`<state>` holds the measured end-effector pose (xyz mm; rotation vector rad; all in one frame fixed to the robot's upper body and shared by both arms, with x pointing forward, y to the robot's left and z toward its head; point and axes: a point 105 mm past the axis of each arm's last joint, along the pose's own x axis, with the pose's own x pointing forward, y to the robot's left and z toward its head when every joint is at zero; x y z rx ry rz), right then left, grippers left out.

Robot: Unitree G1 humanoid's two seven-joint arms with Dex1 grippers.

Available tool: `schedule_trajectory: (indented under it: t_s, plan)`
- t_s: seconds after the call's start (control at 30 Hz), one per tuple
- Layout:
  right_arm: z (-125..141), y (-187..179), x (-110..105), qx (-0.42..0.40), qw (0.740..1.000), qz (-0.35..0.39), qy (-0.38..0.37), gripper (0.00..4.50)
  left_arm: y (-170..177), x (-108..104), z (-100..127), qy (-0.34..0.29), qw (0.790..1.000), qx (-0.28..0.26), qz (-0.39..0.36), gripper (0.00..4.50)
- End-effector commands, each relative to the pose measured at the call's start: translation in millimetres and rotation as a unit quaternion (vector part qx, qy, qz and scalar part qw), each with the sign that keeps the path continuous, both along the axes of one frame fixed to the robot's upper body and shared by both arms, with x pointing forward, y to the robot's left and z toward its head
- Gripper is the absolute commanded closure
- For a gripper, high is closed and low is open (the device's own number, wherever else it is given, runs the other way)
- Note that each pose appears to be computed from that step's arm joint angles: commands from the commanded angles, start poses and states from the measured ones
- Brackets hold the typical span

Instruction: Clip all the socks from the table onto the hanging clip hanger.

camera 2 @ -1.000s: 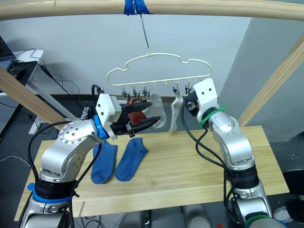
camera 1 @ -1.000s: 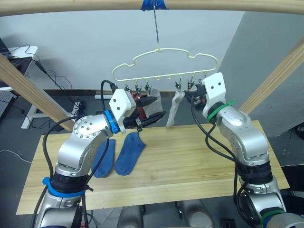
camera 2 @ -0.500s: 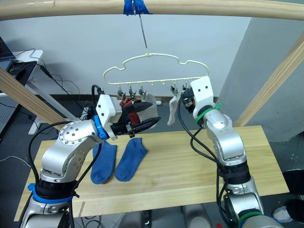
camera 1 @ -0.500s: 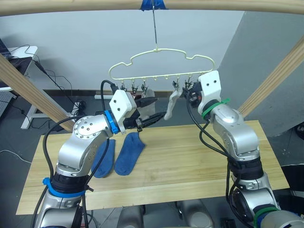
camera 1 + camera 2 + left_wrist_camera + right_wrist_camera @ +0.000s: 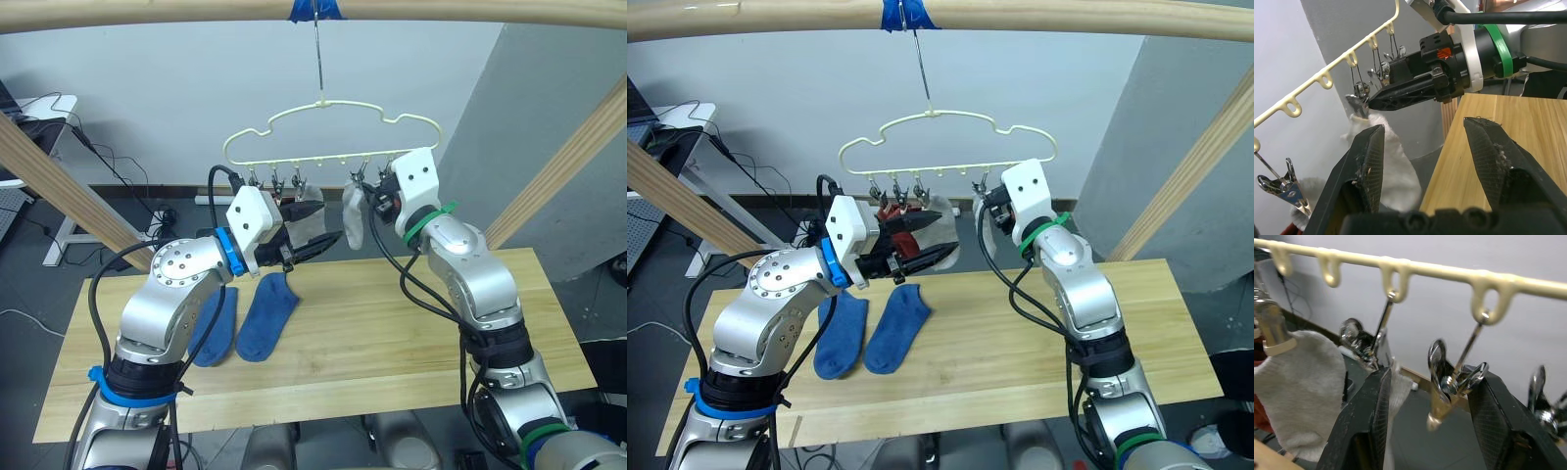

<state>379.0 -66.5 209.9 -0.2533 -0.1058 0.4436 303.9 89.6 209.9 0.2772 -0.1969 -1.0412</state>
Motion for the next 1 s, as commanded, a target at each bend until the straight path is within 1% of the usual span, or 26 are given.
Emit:
schedule_trajectory:
  t_s: [0.03, 0.8, 1.0]
  plan:
    - [17.0, 6.8, -1.8, 0.003, 0.999, 0.014, -0.033, 2.13, -3.4, -5.7, 5.4, -0.02, 1.0, -0.002, -0.008, 1.67]
    - [19.6, 16.5, 5.1, 0.02, 0.999, 0.025, -0.035, 2.13, -5.0, -7.7, 3.3, -0.016, 1.0, 0.0, -0.007, 1.67]
    - [21.3, 11.5, 7.6, 0.025, 0.999, 0.001, -0.037, 2.13, -6.4, -8.6, 2.9, -0.014, 1.0, -0.001, -0.008, 1.67]
